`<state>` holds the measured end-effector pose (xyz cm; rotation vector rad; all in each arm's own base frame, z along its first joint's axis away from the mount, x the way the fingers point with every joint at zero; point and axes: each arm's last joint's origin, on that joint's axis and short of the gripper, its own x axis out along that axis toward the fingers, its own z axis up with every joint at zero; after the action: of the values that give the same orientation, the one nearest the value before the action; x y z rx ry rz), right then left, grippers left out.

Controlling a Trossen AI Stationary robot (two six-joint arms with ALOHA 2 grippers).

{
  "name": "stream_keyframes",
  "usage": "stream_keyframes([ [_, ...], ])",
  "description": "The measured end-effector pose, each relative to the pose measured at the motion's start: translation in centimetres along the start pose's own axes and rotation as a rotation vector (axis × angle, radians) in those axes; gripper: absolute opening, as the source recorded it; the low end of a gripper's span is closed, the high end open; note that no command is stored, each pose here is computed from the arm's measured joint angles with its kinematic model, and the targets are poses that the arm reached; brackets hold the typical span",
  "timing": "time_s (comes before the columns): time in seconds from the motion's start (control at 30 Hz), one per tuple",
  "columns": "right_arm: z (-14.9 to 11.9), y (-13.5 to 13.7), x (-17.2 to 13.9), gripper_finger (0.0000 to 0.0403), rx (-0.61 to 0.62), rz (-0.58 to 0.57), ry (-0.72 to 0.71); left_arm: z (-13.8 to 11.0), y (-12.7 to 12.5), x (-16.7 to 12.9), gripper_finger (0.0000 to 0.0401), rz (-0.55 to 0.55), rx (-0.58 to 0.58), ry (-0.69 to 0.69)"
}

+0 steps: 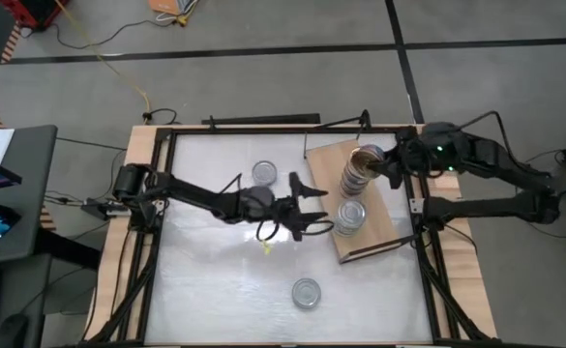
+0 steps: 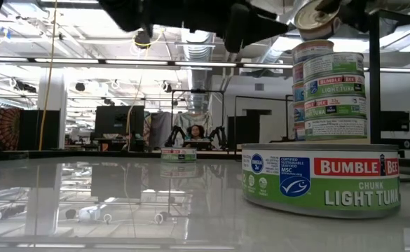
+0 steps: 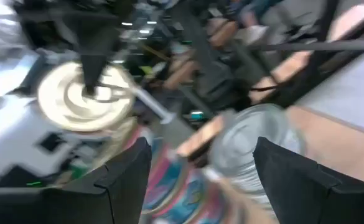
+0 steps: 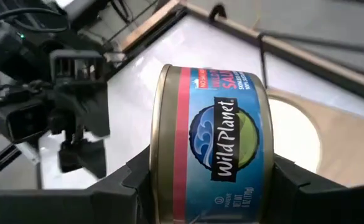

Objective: Stack canned seafood by type on shelf
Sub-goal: Stack the blue tuna can on top of the other blue tuna can on the shelf

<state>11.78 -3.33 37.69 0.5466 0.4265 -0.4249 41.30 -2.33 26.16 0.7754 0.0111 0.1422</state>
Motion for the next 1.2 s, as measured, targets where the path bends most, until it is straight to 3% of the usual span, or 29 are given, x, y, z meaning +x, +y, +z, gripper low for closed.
stream_keyframes([
  [0.1, 0.4, -0.3, 0.7, 0.0214, 0.030, 0.053, 0.042, -0.1, -1.1, -1.0, 0.0266, 0.091, 0.044, 0.011],
  [0.4, 2.5, -1.9, 1.5, 0.0214, 0.140, 0.119, 0.066, 0.3, -2.8, -2.6, 0.0261, 0.157, 0.093, -0.021],
  [0.6, 3.8, -3.0, 2.4, 0.0214, 0.216, 0.167, 0.132, 0.0, -3.1, -2.9, 0.0261, 0.145, 0.113, -0.031],
  [0.83, 3.9, -4.6, 2.8, 0.0216, 0.302, 0.136, 0.237, 0.0, -3.4, -2.9, 0.0261, 0.130, 0.105, -0.023],
  [1.2, 4.4, -5.6, 2.4, 0.0228, 0.339, 0.126, 0.239, 0.0, -3.7, -3.0, 0.0261, 0.117, 0.116, -0.007],
])
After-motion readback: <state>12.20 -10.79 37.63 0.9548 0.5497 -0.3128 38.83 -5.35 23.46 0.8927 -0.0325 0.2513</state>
